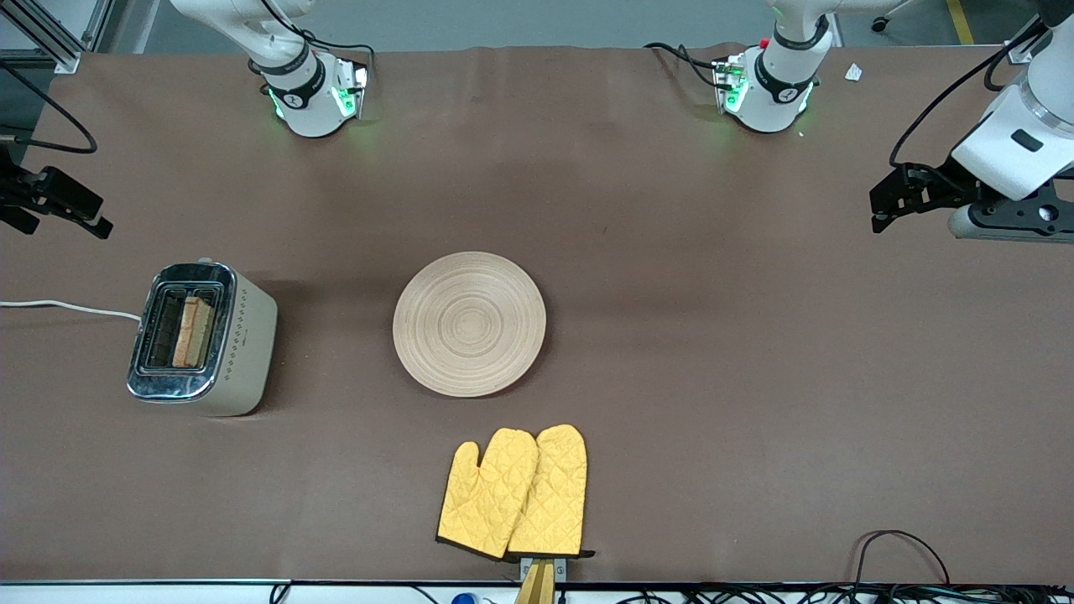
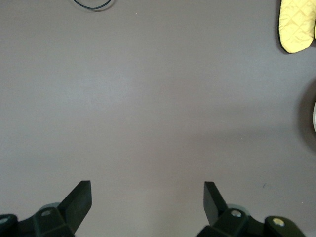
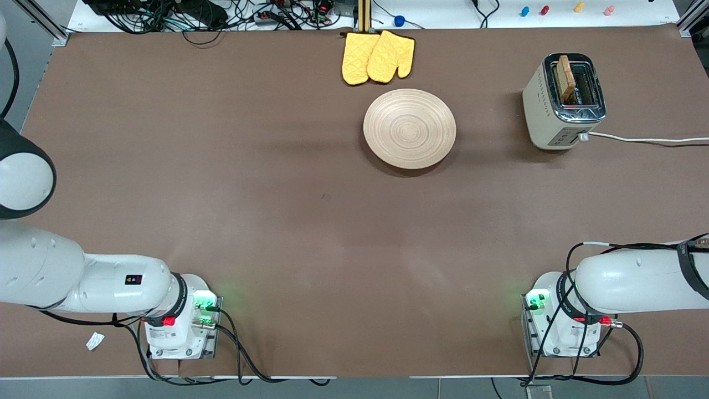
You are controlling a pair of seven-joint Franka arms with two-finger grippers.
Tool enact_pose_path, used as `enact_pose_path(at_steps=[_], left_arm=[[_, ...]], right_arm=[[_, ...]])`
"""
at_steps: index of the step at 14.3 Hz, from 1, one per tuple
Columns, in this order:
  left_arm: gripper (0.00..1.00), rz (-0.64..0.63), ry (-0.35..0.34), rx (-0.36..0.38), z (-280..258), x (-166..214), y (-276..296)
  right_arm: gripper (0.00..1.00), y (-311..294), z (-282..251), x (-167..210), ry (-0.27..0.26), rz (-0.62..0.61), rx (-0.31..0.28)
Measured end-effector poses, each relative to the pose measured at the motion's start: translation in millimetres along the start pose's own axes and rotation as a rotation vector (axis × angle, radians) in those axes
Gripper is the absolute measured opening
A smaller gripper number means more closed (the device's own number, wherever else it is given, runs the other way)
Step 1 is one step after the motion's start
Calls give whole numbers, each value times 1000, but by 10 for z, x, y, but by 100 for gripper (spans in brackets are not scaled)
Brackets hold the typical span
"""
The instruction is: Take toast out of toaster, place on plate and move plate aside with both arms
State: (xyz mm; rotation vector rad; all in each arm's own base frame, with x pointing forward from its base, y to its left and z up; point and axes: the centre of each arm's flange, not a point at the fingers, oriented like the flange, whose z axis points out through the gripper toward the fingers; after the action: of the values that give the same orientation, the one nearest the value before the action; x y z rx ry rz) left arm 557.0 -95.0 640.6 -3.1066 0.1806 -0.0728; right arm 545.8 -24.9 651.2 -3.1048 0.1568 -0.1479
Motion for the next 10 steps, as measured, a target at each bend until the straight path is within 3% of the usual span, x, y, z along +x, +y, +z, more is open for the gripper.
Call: enact_pose_path(at_steps=[10], left_arm=[[100, 0, -4, -4, 90, 101, -8]], right_arm=[[100, 5, 4, -4, -4, 1, 0]])
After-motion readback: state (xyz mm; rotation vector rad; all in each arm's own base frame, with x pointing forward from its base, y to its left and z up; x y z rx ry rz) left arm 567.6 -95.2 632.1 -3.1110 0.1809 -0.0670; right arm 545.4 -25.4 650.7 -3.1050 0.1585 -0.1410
